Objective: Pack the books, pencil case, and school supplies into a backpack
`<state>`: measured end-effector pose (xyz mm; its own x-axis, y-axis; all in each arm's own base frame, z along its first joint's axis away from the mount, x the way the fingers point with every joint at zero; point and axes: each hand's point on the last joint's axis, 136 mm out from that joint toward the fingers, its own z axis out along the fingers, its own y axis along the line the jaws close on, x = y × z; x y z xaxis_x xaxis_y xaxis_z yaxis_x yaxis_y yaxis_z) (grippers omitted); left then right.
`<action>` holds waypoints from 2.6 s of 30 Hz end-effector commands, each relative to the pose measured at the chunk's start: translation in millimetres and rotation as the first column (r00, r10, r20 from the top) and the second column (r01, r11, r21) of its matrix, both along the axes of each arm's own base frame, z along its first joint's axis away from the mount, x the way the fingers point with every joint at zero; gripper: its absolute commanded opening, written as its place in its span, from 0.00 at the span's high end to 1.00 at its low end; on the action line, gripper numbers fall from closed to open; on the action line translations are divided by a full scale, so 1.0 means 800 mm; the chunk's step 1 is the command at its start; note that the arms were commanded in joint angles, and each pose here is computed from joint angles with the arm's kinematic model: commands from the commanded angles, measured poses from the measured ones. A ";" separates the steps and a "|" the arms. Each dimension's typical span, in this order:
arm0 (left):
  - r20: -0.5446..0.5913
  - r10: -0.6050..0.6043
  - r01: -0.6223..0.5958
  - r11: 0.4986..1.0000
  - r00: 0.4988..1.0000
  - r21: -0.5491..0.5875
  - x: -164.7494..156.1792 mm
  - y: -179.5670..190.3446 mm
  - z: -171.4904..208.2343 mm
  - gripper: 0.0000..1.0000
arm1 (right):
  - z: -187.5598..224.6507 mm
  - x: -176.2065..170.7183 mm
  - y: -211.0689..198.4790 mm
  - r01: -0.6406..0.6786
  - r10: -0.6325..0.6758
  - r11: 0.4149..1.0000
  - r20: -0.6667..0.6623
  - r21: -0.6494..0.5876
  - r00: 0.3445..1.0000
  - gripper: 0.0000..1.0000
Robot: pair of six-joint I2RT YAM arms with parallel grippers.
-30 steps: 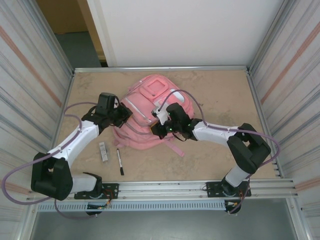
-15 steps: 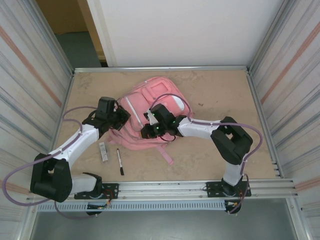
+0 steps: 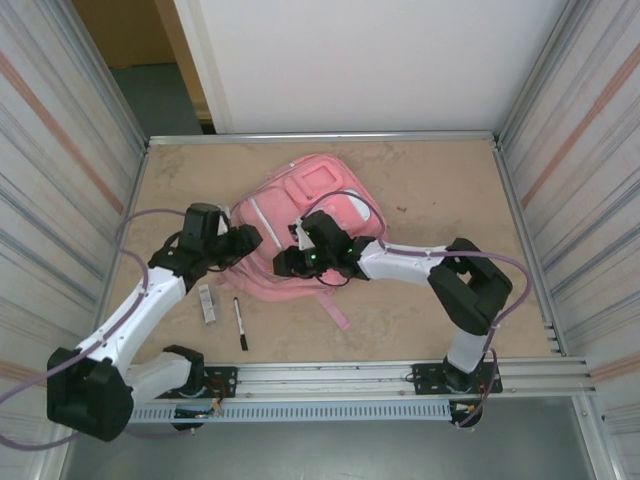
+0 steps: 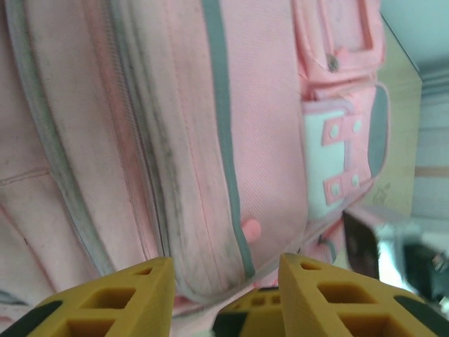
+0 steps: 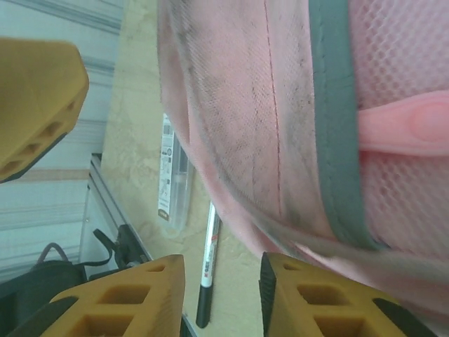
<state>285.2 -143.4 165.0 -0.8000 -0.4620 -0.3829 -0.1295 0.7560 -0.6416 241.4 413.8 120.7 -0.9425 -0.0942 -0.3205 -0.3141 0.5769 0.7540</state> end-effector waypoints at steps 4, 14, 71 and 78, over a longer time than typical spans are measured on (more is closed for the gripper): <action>0.057 -0.261 0.246 0.949 0.964 0.197 -0.042 -0.026 -0.015 0.59 | 0.036 -0.006 -0.052 -0.045 0.059 0.994 0.140 -0.095 0.988 0.59; 0.011 -0.521 0.455 0.755 0.853 0.472 -0.054 -0.060 -0.044 0.58 | 0.064 0.039 -0.102 0.070 -0.016 0.984 0.310 -0.165 0.951 0.57; -0.149 -0.418 0.435 0.762 0.896 0.480 -0.015 -0.090 -0.143 0.84 | 0.044 0.095 -0.116 0.305 -0.277 0.944 0.204 -0.121 0.939 0.54; -0.152 -0.395 0.415 0.758 0.906 0.503 -0.016 -0.081 -0.145 0.89 | 0.048 0.096 -0.119 0.315 -0.285 0.942 0.220 -0.115 0.933 0.54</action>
<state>270.8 -214.2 53.8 -0.8852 0.1811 -0.4286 0.2763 0.9457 -0.1709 317.4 320.5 151.8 -0.8657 0.0892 -0.4926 -0.2546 0.7687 0.5867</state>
